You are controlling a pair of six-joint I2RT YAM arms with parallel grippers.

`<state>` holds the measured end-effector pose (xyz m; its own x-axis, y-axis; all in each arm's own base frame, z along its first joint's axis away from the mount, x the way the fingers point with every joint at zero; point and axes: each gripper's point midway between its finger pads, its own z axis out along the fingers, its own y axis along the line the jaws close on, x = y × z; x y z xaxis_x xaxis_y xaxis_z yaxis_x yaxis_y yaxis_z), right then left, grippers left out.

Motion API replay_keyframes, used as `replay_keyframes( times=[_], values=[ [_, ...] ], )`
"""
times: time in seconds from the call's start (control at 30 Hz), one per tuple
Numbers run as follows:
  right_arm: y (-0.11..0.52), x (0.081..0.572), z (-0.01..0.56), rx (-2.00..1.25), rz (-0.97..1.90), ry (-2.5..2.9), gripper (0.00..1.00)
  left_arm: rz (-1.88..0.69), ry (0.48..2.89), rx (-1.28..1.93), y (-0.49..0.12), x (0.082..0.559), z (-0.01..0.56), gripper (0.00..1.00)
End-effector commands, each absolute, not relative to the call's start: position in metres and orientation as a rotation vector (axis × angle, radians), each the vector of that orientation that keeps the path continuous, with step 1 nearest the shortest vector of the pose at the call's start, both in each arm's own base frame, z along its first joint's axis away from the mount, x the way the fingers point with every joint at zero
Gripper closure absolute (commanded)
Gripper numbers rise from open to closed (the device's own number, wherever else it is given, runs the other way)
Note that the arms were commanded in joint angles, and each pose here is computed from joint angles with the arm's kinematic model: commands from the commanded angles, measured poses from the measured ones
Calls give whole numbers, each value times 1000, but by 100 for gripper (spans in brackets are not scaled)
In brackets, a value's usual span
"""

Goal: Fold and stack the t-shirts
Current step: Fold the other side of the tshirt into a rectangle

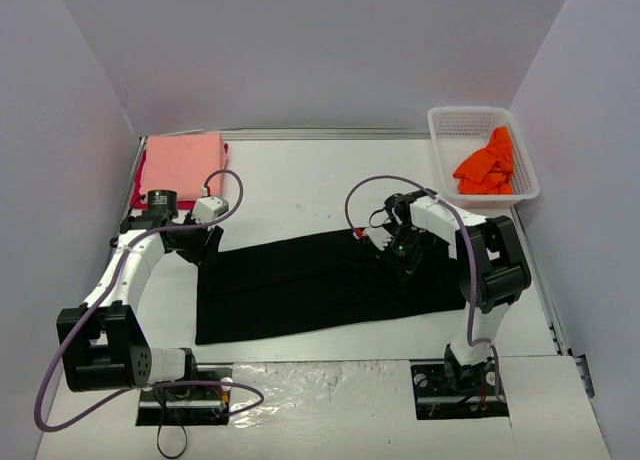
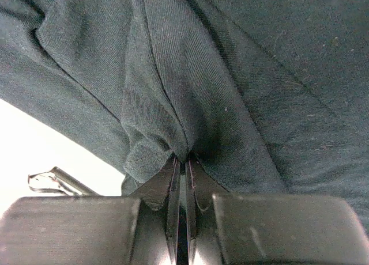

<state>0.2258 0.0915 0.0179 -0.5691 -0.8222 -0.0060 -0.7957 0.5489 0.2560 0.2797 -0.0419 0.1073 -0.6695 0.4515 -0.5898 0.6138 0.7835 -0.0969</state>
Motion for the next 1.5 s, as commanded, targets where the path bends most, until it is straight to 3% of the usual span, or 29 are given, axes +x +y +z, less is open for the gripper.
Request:
replay_keyframes(
  times=[0.0, 0.57, 1.4, 1.47],
  values=[
    [90, 214, 23, 1356, -371, -2635, 100, -409, 2393, 805, -45, 276, 112, 54],
    [120, 209, 69, 1474, -498, -2655, 100, -404, 2392, 803, -44, 276, 113, 54],
    [151, 167, 53, 1537, -523, -2469, 100, -403, 2394, 805, -44, 278, 111, 54],
    [154, 165, 52, 1543, -527, -2457, 94, -404, 2395, 810, -44, 278, 110, 54]
  ],
)
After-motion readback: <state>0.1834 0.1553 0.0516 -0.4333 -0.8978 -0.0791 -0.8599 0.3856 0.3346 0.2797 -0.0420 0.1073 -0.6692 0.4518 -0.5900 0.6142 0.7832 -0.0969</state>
